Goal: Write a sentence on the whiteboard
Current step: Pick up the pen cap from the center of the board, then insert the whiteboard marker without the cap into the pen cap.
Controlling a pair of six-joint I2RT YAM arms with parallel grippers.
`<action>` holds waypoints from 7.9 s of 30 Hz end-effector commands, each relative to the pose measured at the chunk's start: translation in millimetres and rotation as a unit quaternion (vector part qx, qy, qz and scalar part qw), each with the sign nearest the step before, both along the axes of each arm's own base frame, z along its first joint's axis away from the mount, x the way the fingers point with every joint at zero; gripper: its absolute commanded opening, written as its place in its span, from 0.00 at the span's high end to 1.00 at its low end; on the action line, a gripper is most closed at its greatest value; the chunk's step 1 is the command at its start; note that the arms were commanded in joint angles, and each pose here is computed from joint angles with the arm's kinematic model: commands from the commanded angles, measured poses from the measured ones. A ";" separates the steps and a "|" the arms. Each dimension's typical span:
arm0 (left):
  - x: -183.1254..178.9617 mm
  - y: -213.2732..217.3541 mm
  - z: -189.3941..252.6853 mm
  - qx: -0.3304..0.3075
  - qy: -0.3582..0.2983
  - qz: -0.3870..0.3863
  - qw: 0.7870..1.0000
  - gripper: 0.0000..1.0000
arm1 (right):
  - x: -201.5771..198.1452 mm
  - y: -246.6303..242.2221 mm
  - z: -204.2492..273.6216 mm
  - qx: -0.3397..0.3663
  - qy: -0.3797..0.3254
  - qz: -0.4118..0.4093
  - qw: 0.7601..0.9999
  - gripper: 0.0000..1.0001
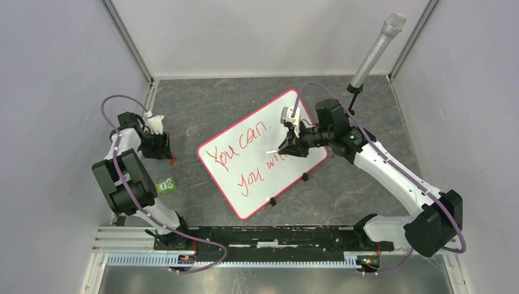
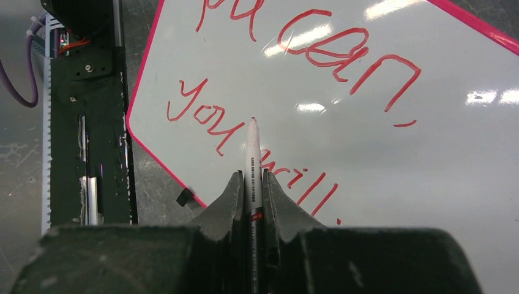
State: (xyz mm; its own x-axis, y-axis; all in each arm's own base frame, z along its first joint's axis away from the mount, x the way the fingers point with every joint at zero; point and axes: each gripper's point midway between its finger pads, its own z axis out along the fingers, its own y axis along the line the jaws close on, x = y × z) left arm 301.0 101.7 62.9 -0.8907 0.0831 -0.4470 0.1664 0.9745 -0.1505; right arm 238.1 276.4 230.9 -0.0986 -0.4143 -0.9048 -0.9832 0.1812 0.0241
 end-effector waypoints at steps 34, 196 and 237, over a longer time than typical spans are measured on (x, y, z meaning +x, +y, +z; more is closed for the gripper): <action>22.8 -72.2 196.3 -0.002 -0.189 -0.080 0.979 0.98 | 5.5 -8.7 57.4 0.041 -0.041 -0.056 0.997 1.00; -127.7 -341.2 244.7 0.043 -0.370 -0.645 0.667 0.98 | -58.1 20.8 135.9 0.193 0.057 0.078 0.977 1.00; -121.1 -338.2 242.8 0.031 -0.343 -0.592 0.728 0.98 | -57.1 23.1 92.1 0.130 0.062 0.034 0.989 1.00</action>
State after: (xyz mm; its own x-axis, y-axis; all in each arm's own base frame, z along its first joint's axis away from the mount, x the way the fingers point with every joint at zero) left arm 176.6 -233.2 286.7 0.2687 0.6867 -0.6754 0.9206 0.0232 0.3898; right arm 186.8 300.5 316.2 -0.2384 -0.1875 -0.9529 -0.9694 0.1049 0.2219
